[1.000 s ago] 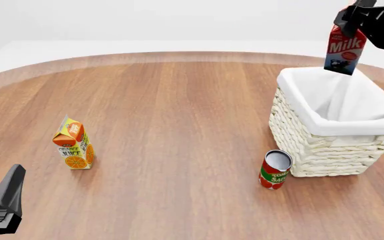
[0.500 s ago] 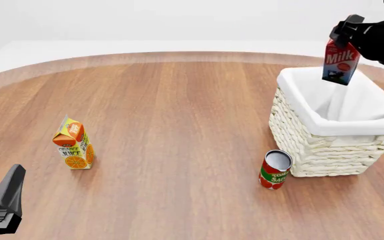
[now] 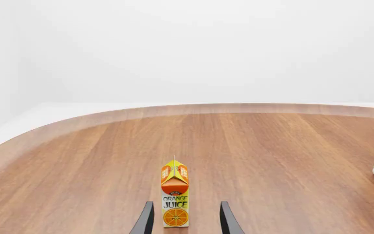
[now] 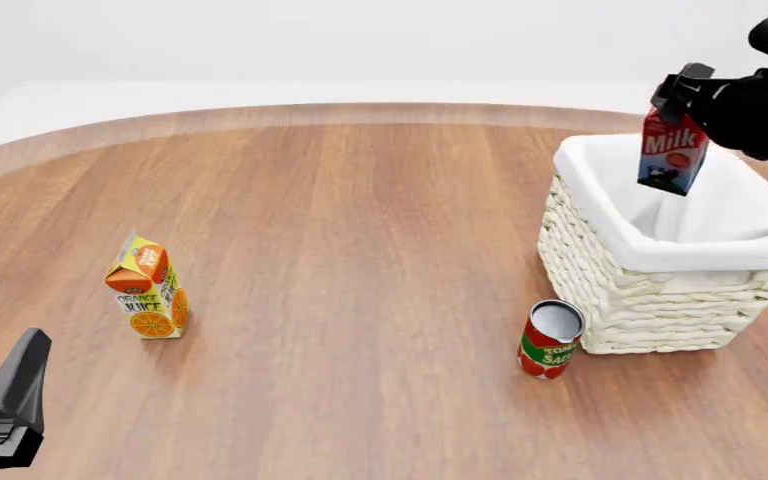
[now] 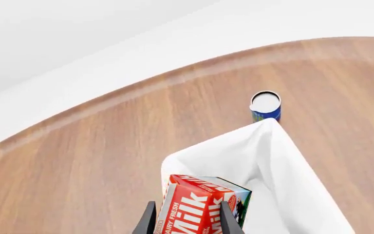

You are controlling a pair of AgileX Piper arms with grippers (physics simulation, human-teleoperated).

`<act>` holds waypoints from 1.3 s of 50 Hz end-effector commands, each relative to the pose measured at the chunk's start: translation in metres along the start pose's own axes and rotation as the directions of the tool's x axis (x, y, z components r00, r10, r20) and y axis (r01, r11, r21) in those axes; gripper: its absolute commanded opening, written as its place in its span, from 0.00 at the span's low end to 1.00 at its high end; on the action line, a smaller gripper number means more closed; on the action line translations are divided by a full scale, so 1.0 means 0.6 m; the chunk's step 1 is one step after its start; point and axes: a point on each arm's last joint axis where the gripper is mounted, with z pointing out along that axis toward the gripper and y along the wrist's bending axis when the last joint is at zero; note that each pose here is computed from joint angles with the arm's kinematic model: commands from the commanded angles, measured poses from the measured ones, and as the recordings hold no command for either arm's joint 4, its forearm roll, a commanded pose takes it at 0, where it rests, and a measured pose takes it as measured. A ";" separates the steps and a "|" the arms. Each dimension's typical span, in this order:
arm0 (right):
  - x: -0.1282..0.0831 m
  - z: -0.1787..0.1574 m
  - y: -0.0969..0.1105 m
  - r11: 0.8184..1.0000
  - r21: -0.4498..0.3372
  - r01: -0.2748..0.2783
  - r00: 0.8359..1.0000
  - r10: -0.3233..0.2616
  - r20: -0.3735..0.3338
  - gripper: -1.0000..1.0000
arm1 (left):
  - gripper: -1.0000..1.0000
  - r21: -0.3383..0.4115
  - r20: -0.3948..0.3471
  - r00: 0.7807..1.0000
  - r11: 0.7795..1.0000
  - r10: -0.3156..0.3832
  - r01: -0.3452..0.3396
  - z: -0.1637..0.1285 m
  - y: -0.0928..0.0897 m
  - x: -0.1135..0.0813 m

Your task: Pick the milk and place it in the basket.

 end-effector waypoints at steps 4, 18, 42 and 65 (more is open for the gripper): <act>0.006 0.008 -0.004 1.000 0.001 -0.013 1.000 0.013 0.008 0.00 | 1.00 0.000 0.000 1.000 1.000 0.000 0.000 0.000 0.000 0.000; 0.027 0.016 -0.012 1.000 0.011 -0.018 1.000 0.018 -0.018 0.00 | 1.00 0.000 0.000 1.000 1.000 0.000 0.000 0.000 0.000 0.000; 0.050 0.045 -0.023 0.999 0.026 -0.023 0.999 0.024 -0.039 0.00 | 1.00 0.000 0.000 1.000 1.000 0.000 0.000 0.000 0.000 0.000; 0.077 0.071 -0.048 0.998 0.063 -0.030 0.997 0.034 -0.069 0.00 | 1.00 0.000 0.000 1.000 1.000 0.000 0.000 0.000 0.000 0.000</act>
